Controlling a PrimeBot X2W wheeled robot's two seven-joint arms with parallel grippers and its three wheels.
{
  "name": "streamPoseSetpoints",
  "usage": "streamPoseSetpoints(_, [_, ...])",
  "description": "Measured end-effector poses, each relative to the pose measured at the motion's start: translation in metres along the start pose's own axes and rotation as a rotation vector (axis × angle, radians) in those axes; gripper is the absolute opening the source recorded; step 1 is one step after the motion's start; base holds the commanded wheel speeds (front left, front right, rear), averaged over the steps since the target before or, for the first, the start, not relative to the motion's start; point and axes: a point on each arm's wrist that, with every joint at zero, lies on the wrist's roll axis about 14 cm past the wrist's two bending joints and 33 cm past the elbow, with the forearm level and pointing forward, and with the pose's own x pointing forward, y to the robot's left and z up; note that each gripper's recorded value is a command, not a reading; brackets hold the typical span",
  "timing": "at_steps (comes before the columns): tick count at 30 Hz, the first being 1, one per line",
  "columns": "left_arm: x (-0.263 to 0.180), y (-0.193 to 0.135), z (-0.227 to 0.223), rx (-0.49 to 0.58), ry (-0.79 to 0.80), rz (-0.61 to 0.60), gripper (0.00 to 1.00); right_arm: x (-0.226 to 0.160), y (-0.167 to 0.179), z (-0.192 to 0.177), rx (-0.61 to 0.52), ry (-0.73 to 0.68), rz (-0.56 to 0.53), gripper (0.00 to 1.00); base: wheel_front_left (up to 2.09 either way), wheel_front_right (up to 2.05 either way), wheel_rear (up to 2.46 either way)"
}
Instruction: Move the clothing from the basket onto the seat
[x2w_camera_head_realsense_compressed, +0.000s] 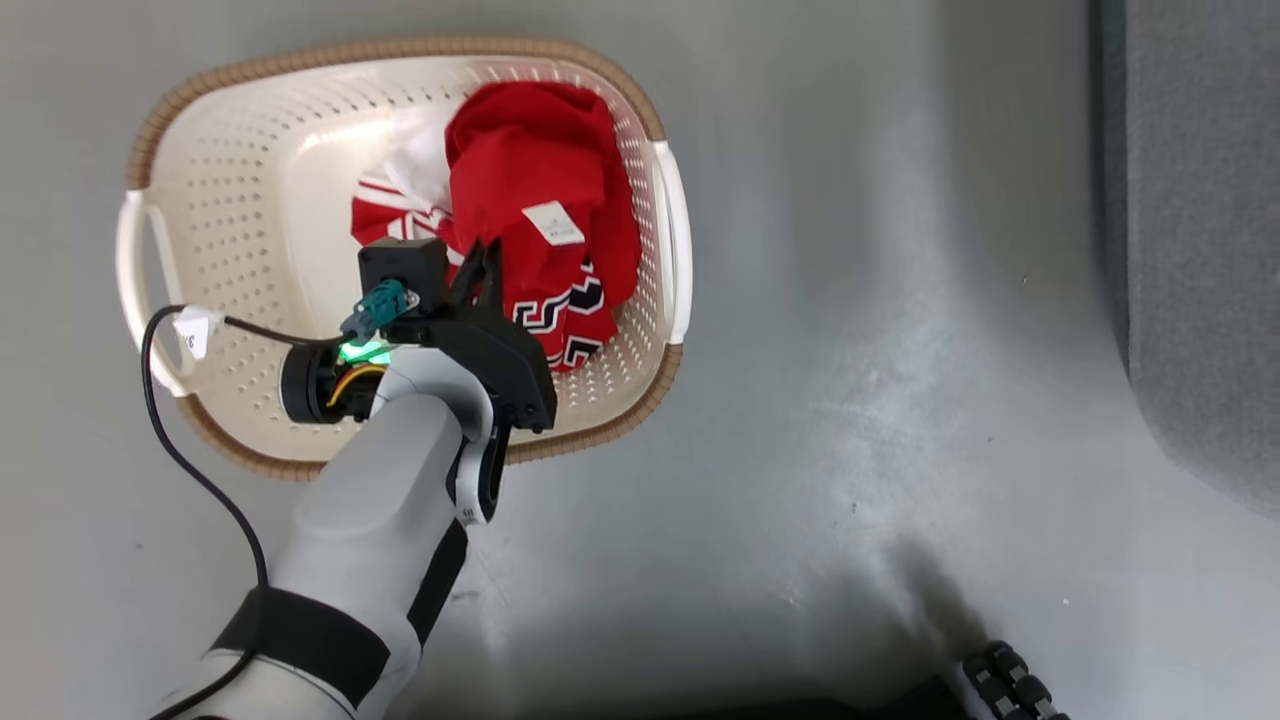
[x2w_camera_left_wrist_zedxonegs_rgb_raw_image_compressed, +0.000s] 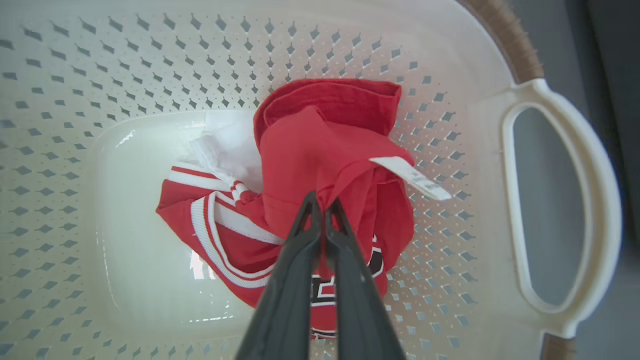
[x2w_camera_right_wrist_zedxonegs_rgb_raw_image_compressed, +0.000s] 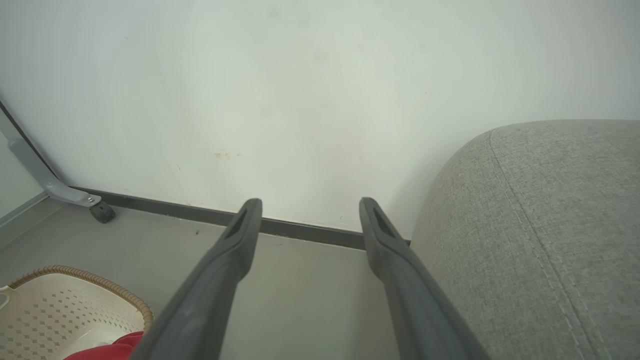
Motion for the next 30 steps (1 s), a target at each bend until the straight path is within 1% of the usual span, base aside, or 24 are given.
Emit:
streamPoseSetpoints(4, [-0.015, -0.005, 0.019, -0.038, -0.051, 0.002, 0.0, -0.005, 0.004, 0.014, 0.003, -0.015, -0.007, 1.0, 0.0, 0.0, 0.0])
streamPoseSetpoints(10, [-0.042, -0.004, 0.034, -0.082, -0.102, 0.023, 0.0, -0.009, 0.02, 0.042, 0.006, -0.058, 0.02, 1.0, 0.0, 0.0, 0.0])
streamPoseSetpoints(16, [-0.07, -0.001, 0.053, -0.119, -0.17, 0.043, 0.0, -0.019, 0.032, 0.057, 0.015, -0.07, 0.025, 1.0, 0.0, 0.0, 0.0])
streamPoseSetpoints(23, [-0.097, 0.0, 0.078, -0.135, -0.254, 0.056, 0.0, -0.028, 0.044, 0.074, 0.027, -0.091, 0.027, 1.0, 0.0, 0.0, 0.0])
streamPoseSetpoints(30, [-0.13, 0.004, 0.1, -0.112, -0.344, 0.081, 0.0, -0.039, 0.07, 0.092, 0.051, -0.116, 0.048, 1.0, 0.0, 0.0, 0.0])
